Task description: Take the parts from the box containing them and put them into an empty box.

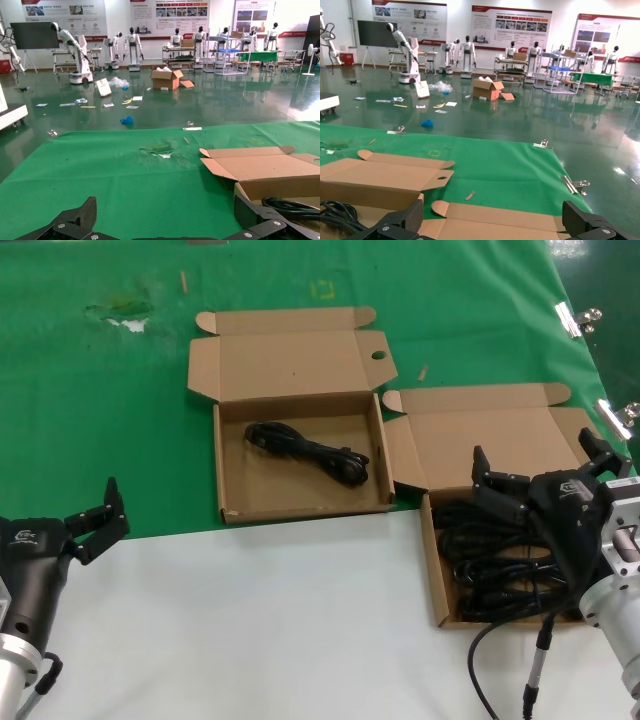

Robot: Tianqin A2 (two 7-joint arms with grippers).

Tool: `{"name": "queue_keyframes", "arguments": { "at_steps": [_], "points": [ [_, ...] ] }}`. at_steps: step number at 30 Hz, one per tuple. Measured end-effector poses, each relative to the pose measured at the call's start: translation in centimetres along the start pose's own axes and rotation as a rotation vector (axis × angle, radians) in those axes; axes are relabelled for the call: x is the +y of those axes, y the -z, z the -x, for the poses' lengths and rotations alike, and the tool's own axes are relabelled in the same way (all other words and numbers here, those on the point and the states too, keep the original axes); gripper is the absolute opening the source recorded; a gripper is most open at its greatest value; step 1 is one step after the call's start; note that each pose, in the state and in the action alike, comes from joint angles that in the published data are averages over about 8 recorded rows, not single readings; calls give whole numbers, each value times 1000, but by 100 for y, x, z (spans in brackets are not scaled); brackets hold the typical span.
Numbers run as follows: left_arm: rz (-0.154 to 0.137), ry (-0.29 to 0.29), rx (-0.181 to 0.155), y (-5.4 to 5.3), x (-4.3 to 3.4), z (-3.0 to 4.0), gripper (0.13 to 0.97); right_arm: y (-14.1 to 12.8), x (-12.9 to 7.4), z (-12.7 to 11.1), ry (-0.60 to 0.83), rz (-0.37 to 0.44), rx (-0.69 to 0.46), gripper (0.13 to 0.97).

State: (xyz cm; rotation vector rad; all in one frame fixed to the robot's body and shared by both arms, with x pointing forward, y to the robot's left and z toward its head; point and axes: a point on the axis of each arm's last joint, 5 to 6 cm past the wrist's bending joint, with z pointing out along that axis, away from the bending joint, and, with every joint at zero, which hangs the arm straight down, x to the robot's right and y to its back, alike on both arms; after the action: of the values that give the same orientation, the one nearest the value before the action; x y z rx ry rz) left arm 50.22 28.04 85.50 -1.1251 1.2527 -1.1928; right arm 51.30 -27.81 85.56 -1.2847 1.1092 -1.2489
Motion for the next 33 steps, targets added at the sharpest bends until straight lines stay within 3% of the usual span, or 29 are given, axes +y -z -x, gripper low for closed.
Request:
{"name": "queue_keyframes", "arguments": {
  "at_steps": [33],
  "points": [
    [0, 0, 0, 0, 0, 0, 966, 0, 0, 0, 0, 0, 0, 966]
  ]
}}
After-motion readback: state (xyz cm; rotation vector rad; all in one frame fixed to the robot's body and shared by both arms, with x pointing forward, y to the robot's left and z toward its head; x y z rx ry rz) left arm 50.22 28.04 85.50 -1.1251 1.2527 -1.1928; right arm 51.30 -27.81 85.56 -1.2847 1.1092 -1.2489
